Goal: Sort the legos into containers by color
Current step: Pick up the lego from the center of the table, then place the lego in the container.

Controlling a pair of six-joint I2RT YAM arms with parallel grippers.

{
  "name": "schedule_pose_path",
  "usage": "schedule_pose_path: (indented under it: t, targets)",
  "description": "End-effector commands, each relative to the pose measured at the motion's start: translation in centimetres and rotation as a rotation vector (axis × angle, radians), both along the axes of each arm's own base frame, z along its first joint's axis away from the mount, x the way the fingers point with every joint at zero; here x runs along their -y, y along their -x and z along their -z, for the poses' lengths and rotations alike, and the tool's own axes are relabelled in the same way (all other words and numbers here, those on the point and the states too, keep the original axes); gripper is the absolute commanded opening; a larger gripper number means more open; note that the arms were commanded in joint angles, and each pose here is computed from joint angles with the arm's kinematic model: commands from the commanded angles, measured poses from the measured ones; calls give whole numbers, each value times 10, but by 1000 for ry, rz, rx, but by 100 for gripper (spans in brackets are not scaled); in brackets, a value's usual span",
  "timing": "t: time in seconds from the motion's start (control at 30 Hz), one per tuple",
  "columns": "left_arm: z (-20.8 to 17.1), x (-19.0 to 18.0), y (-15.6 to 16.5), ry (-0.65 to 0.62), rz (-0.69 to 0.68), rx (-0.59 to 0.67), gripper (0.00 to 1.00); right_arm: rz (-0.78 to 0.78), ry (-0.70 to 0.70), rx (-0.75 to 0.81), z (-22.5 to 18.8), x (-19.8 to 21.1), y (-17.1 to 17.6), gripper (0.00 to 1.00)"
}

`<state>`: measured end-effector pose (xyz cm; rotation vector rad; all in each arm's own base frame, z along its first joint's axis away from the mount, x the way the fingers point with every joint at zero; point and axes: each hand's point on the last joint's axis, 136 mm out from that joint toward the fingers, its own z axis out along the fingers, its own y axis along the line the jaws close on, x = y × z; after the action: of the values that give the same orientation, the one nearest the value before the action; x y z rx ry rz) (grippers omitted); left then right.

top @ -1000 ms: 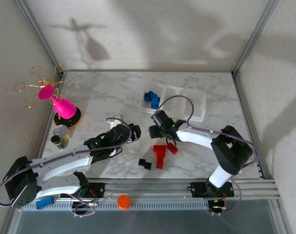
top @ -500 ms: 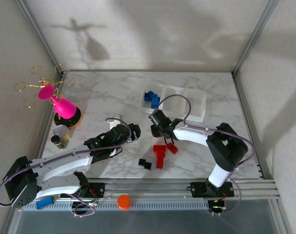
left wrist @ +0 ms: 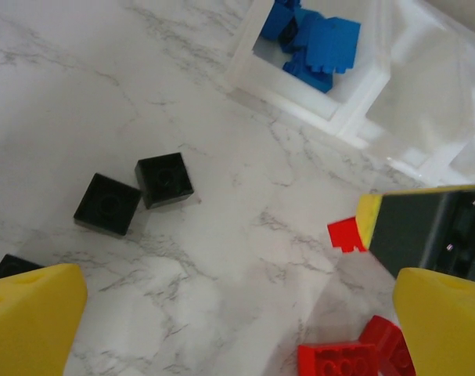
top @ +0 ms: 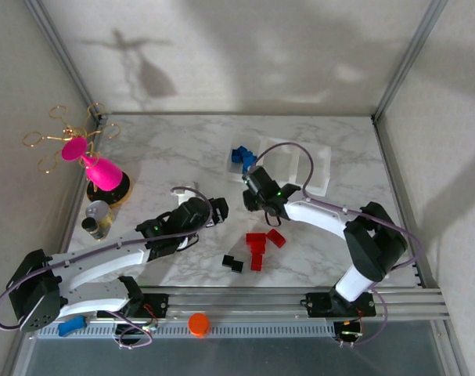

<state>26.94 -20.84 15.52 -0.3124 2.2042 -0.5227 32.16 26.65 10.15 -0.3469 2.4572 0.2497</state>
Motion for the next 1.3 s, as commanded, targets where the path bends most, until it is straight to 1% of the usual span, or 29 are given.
schedule_pose_path:
  t: [0.0, 0.13, 0.3, 0.4, 0.6, 0.73, 1.13, 1.27]
  targets:
    - [-23, 12, -10, 32, 3, 49, 99, 60, 0, 76, -35, 19, -27, 27]
    - [-34, 22, -21, 24, -7, 68, 100, 135, 2, 126, -55, 43, -62, 27]
    - [-42, 36, -37, 12, -6, 91, 100, 203, 8, 149, -61, 64, -101, 27]
    - [-45, 46, -45, 13, 1, 100, 99, 230, 15, 175, -57, 71, -123, 27]
    - [-43, 52, -59, 13, -18, 103, 100, 259, 42, 182, -40, 78, -160, 27]
    - [-40, 53, -63, 9, -25, 98, 100, 288, 45, 157, -23, 89, -176, 28]
    - [-36, 52, -66, -4, -26, 106, 100, 285, 73, 137, 5, 87, -205, 30]
    - [-35, 54, -66, -11, -17, 101, 100, 278, 70, 132, 6, 85, -207, 37]
